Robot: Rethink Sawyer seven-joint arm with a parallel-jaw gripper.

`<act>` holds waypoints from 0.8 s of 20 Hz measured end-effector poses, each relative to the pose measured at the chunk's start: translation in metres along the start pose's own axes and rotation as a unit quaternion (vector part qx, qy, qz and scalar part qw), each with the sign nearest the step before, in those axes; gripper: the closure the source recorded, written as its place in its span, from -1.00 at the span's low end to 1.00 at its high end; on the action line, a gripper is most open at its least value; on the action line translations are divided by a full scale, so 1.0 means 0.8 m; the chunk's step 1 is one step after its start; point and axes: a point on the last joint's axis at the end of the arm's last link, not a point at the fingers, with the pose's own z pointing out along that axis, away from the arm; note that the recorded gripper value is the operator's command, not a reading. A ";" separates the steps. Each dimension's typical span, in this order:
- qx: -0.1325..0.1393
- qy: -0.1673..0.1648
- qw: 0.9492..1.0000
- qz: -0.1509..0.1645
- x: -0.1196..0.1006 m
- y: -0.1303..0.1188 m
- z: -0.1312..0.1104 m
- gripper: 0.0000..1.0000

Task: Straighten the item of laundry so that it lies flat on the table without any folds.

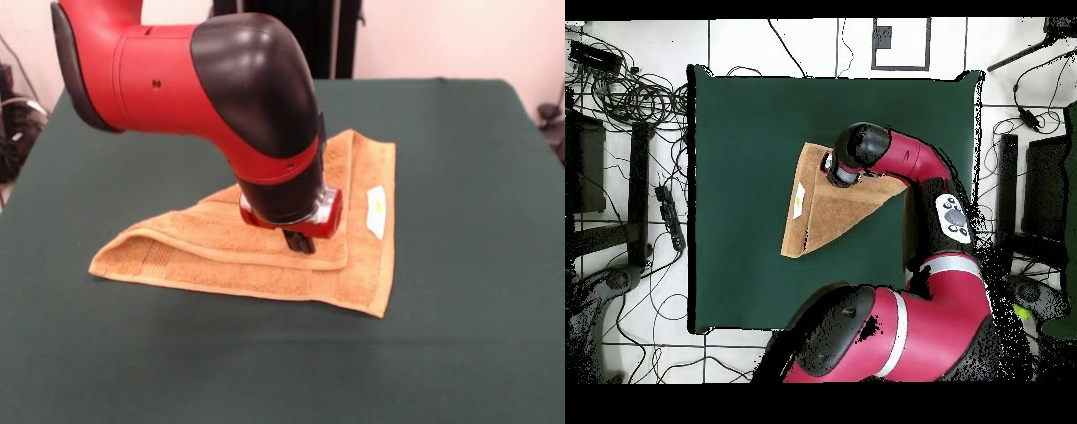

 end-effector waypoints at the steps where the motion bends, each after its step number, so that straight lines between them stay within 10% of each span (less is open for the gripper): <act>1: 0.000 0.000 1.000 0.000 0.000 -0.002 -0.002 1.00; 8: -0.004 -0.012 1.000 0.010 -0.010 -0.022 -0.018 1.00; 16: -0.039 -0.107 0.993 0.033 -0.058 -0.053 -0.044 1.00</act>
